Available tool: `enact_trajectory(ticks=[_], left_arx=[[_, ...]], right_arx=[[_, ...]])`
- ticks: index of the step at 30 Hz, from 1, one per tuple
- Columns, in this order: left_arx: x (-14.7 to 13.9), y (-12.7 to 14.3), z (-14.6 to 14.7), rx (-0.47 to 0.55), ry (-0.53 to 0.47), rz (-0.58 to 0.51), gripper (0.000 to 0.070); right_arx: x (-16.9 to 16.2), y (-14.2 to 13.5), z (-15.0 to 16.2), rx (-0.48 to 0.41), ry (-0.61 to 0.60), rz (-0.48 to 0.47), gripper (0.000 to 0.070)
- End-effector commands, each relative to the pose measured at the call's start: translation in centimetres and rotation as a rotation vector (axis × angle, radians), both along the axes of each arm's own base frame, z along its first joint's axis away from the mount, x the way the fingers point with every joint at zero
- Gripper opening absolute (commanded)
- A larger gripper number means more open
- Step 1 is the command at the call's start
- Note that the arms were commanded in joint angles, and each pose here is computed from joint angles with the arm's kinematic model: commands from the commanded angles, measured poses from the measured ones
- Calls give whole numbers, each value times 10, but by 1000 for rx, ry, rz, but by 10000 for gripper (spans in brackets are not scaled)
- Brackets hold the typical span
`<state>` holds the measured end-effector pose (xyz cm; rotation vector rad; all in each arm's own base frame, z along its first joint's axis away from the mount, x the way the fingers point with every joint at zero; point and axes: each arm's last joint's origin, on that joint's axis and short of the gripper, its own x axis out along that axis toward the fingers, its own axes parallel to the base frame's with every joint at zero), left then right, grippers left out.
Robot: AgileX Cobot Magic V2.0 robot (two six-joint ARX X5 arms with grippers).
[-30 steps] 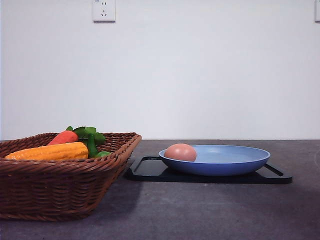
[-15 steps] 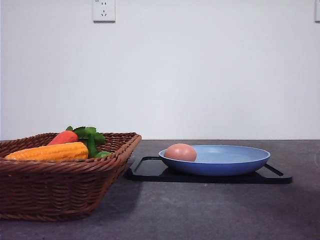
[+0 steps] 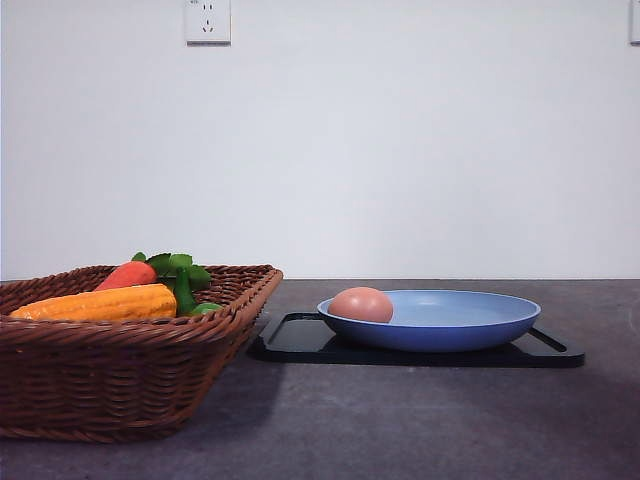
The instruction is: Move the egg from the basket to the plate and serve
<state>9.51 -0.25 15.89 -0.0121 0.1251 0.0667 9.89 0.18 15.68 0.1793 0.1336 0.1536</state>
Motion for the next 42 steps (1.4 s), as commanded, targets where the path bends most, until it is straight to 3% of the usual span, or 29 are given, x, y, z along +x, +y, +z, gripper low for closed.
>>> enact_trajectory(ticks=[1,42], left_arx=[[1,0,-8,3,12,0,0],[1,0,-8,3,12,0,0]], right_arx=[[0,0,0,10,-10,-6,0],[0,0,0,10,-10,-6,0]])
